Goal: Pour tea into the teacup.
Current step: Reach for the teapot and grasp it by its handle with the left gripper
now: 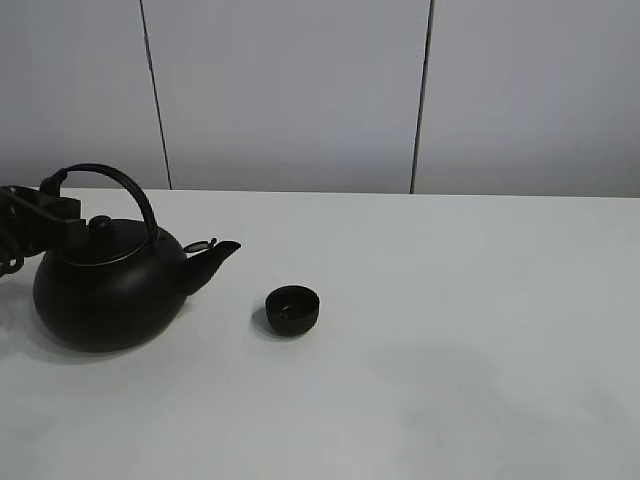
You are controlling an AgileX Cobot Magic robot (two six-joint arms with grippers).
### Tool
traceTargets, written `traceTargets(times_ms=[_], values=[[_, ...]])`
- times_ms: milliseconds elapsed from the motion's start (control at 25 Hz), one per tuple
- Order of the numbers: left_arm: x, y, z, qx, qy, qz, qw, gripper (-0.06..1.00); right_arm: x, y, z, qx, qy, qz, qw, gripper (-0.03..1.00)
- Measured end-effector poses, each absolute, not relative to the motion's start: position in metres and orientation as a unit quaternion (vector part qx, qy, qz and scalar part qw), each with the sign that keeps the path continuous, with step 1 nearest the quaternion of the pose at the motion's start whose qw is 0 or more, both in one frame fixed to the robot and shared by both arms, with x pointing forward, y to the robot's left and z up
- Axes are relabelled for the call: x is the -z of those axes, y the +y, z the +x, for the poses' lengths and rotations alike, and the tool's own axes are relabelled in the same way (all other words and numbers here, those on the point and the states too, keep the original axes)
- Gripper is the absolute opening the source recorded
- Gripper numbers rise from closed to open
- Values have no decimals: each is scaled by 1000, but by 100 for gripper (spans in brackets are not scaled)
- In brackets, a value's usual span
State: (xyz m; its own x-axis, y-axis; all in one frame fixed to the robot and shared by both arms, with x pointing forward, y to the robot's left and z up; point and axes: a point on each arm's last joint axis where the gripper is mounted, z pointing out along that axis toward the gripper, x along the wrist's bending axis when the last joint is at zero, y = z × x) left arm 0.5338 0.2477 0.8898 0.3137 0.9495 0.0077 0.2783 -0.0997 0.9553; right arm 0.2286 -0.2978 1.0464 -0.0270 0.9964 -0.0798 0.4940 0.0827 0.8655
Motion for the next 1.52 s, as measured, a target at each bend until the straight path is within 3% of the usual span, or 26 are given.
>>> traceTargets(times_ms=[920, 1520], values=[[-892, 242, 537, -331, 459, 653, 504, 14, -1046, -298, 229, -335, 633, 589, 374, 68], [-907, 235, 557, -323, 429, 687, 489, 14, -1046, -298, 229, -335, 633, 588, 375, 68]])
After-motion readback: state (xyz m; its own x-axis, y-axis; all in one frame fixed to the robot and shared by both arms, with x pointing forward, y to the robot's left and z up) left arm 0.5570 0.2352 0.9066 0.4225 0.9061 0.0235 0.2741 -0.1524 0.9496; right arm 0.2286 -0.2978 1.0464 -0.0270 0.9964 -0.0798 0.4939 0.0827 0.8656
